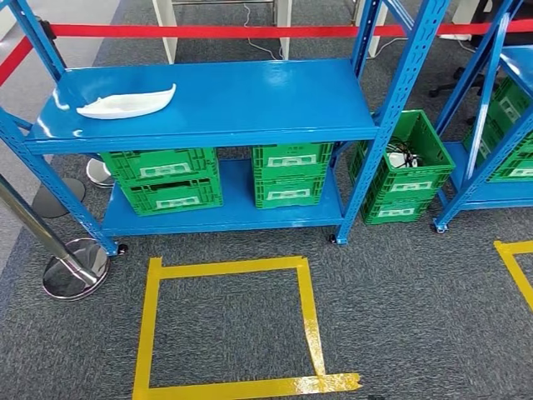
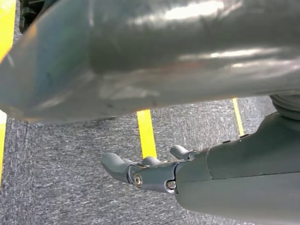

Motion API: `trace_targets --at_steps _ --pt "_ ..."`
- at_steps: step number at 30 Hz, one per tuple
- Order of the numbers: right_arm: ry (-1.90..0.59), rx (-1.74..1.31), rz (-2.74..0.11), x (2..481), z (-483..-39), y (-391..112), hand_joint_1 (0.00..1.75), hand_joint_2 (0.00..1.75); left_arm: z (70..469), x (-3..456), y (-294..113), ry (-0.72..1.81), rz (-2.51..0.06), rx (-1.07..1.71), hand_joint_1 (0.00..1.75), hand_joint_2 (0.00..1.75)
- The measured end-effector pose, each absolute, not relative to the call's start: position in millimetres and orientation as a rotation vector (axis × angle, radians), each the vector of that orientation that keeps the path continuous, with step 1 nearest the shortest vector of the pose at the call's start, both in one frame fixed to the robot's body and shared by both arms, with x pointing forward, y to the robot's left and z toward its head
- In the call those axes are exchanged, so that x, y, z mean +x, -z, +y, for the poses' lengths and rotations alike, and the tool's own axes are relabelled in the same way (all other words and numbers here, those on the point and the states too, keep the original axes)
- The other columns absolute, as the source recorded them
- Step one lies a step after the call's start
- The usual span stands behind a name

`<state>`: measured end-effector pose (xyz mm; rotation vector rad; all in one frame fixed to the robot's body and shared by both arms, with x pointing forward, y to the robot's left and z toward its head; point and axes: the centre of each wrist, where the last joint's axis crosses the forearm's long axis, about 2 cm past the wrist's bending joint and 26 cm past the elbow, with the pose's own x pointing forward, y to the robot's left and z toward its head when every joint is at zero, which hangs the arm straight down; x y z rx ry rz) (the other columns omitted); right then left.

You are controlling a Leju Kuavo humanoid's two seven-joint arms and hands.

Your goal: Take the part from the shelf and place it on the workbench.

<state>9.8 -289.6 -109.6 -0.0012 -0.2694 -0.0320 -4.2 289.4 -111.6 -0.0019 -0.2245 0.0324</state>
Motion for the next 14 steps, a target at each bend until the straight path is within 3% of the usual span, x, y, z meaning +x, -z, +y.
trace_targets --at_steps 14 --pt "0.023 -0.002 -0.264 7.9 -290.6 109.8 0.0 1.75 289.7 -3.4 111.5 -0.017 -0.228 -0.003 0.0 0.0"
